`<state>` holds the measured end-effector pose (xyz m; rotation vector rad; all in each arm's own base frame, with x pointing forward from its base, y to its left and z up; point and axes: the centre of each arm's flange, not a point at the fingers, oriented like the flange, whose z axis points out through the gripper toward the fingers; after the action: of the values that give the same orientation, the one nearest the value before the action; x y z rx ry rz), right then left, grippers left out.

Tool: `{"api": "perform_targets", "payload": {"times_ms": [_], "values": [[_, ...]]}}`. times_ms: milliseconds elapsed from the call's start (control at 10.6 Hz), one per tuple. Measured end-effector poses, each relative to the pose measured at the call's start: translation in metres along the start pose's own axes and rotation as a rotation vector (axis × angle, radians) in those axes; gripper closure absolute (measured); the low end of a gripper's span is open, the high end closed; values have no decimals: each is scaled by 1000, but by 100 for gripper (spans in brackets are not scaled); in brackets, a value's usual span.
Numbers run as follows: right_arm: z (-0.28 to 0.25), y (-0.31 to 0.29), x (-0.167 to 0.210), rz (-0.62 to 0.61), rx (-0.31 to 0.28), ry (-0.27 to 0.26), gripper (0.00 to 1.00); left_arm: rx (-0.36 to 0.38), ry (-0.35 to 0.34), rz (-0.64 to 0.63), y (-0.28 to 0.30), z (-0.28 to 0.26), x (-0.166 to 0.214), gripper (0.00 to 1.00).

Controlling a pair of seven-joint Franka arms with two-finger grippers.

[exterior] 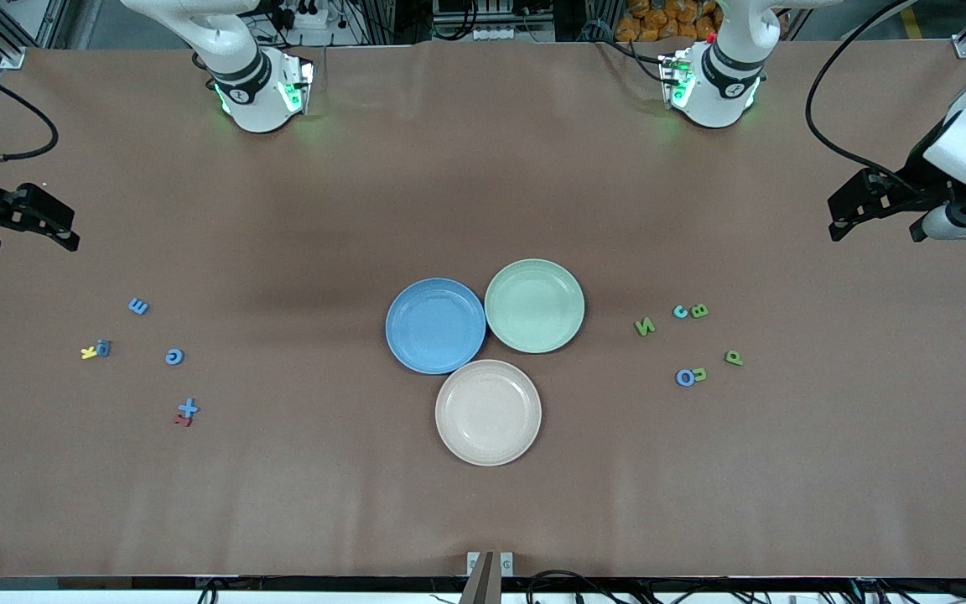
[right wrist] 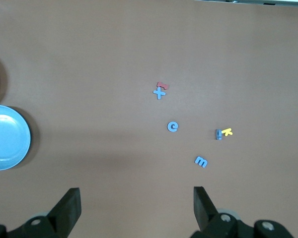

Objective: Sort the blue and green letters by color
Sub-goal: 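Reach both grippers down toward the scattered foam letters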

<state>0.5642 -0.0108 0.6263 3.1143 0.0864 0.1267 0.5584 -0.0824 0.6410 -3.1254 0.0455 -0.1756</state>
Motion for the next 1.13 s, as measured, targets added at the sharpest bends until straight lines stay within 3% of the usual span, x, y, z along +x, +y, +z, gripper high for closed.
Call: {"api": "perform_targets", "payload": {"times_ms": [377,660,849,1132], "values": [[0,0,0,41,20,0,0,2,-13,-3,-3,5,1,0],[6,3,0,58,31,-14,0,2,-80,0,-13,56,14,0],[24,5,2,61,31,-55,0,-9,-95,7,-12,121,23,0],[115,32,19,108,31,-173,0,-27,-130,193,-13,209,24,0]]}}
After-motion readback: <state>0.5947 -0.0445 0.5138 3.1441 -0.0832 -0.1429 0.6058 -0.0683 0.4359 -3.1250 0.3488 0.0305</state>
